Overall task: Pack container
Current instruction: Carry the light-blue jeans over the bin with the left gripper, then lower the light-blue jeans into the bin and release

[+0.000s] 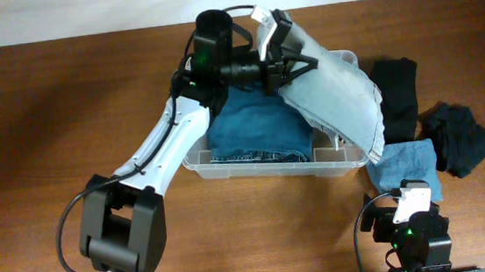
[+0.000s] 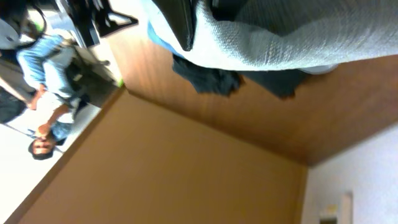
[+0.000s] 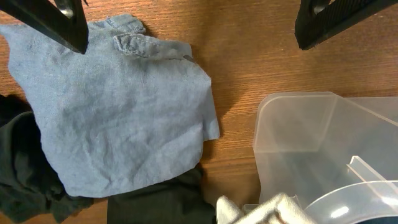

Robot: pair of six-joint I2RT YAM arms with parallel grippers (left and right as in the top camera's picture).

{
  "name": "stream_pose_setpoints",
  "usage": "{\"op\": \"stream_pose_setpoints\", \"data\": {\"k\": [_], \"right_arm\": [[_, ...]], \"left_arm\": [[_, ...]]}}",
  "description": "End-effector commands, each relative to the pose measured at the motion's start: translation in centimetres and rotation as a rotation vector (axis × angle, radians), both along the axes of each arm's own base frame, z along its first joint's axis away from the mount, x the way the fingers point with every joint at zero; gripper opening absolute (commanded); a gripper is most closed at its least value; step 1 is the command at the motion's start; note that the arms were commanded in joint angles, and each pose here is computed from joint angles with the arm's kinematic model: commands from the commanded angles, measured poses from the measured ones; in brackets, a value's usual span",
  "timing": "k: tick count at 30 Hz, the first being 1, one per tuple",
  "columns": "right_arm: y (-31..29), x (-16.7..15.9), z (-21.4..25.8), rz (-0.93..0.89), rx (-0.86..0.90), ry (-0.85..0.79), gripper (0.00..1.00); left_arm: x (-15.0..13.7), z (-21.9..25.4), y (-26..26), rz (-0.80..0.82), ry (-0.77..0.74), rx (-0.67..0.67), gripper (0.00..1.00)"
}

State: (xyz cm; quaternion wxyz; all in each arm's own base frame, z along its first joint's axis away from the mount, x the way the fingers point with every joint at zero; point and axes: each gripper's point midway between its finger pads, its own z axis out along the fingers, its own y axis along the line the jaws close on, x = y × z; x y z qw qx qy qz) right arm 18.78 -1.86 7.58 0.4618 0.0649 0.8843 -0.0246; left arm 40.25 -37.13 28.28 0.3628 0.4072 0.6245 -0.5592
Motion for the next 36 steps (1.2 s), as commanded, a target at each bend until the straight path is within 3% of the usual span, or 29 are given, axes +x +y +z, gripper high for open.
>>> {"op": "stream_pose_setpoints", "data": {"k": [1, 8, 11, 14, 17, 21, 24, 27, 31, 33, 36], "right_arm": [[-0.1, 0.0, -0.1, -0.01, 0.005, -0.003, 0.98], [-0.1, 0.0, -0.1, -0.01, 0.006, -0.003, 0.98], [-0.1, 0.0, -0.1, -0.01, 0.006, -0.003, 0.98], [-0.1, 0.0, -0.1, -0.01, 0.006, -0.003, 0.98], [-0.1, 0.0, -0.1, -0.01, 0.006, -0.003, 0.98], [-0.1, 0.0, -0.1, -0.01, 0.005, -0.003, 0.98], [-0.1, 0.0, -0.1, -0.01, 0.005, -0.003, 0.98], [-0.1, 0.0, -0.1, -0.01, 0.005, -0.003, 0.98], [-0.1, 0.0, -0.1, -0.01, 0.006, -0.003, 0.98], [-0.1, 0.0, -0.1, -0.01, 0.006, -0.003, 0.98], [-0.1, 0.0, -0.1, -0.01, 0.006, -0.003, 0.99]], "left_arm": [[0.9, -1.0, 2.9, -0.03, 0.076, 0.013, 0.0], [4.2, -4.8, 11.6, 0.137, 0.348, 0.095, 0.0], [4.8, -6.0, 13.8, 0.193, 0.37, 0.129, 0.01], [5.2, -9.1, 15.9, 0.296, 0.412, 0.252, 0.02], [4.9, -11.0, 16.5, 0.343, 0.432, 0.35, 0.05], [3.9, -11.4, 15.3, 0.332, 0.458, 0.386, 0.12], [3.9, -11.9, 16.6, 0.476, 0.489, 0.522, 0.18], [4.6, -8.9, 18.7, 0.61, 0.413, 0.595, 0.47], [5.0, -0.7, 20.2, 0.777, 0.168, 0.623, 0.54], [4.9, 0.6, 18.9, 0.785, 0.088, 0.625, 0.54], [5.2, -1.6, 15.6, 0.719, 0.013, 0.685, 0.54]]}}
